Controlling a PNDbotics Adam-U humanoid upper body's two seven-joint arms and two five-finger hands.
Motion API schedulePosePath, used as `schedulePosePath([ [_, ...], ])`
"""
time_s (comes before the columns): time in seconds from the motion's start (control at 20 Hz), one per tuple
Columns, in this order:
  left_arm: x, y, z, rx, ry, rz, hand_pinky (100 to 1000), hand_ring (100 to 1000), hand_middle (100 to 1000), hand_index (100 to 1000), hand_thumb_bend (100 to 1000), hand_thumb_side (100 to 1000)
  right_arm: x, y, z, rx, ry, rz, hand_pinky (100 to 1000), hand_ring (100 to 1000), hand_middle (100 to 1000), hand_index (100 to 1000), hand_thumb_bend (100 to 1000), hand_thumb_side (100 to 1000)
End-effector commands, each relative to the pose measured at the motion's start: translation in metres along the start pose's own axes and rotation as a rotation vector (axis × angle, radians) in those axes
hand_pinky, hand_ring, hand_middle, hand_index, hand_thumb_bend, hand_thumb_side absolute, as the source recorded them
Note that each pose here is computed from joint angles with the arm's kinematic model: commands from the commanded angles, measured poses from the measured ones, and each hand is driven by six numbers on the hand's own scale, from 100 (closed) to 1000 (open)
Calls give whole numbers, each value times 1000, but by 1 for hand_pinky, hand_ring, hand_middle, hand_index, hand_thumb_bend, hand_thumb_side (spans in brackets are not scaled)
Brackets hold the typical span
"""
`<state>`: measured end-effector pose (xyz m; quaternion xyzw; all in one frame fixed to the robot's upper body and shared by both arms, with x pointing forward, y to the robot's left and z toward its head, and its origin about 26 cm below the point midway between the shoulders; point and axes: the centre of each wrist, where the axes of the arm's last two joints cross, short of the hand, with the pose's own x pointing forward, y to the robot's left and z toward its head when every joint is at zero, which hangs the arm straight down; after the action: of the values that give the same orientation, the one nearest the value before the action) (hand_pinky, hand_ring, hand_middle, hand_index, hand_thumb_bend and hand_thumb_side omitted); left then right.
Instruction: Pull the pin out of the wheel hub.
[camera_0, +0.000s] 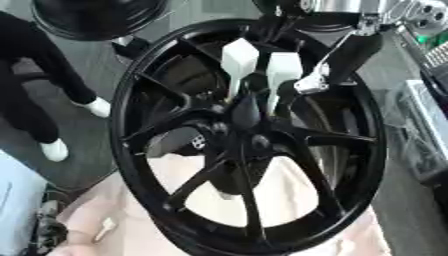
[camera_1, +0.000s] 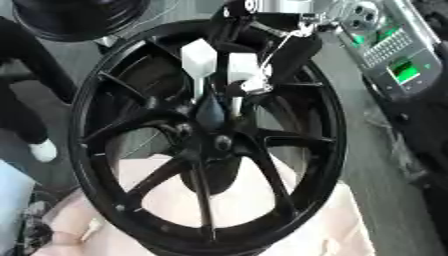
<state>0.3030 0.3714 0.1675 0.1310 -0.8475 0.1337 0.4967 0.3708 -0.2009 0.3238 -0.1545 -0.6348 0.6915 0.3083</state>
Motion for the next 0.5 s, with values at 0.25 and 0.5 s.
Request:
schedulePosePath([
  [0.25, 10, 2, -6, -11, -36, -16, 798, 836, 811, 854, 175, 732, -9, -6, 4, -29, 50, 19, 877, 801, 747, 870, 515, 337],
  [0.5, 10, 2, -6, -13, -37, -14, 799, 836, 810, 854, 173, 731, -20, -3, 1, -16, 73, 11, 876, 799, 746, 866, 500, 318],
])
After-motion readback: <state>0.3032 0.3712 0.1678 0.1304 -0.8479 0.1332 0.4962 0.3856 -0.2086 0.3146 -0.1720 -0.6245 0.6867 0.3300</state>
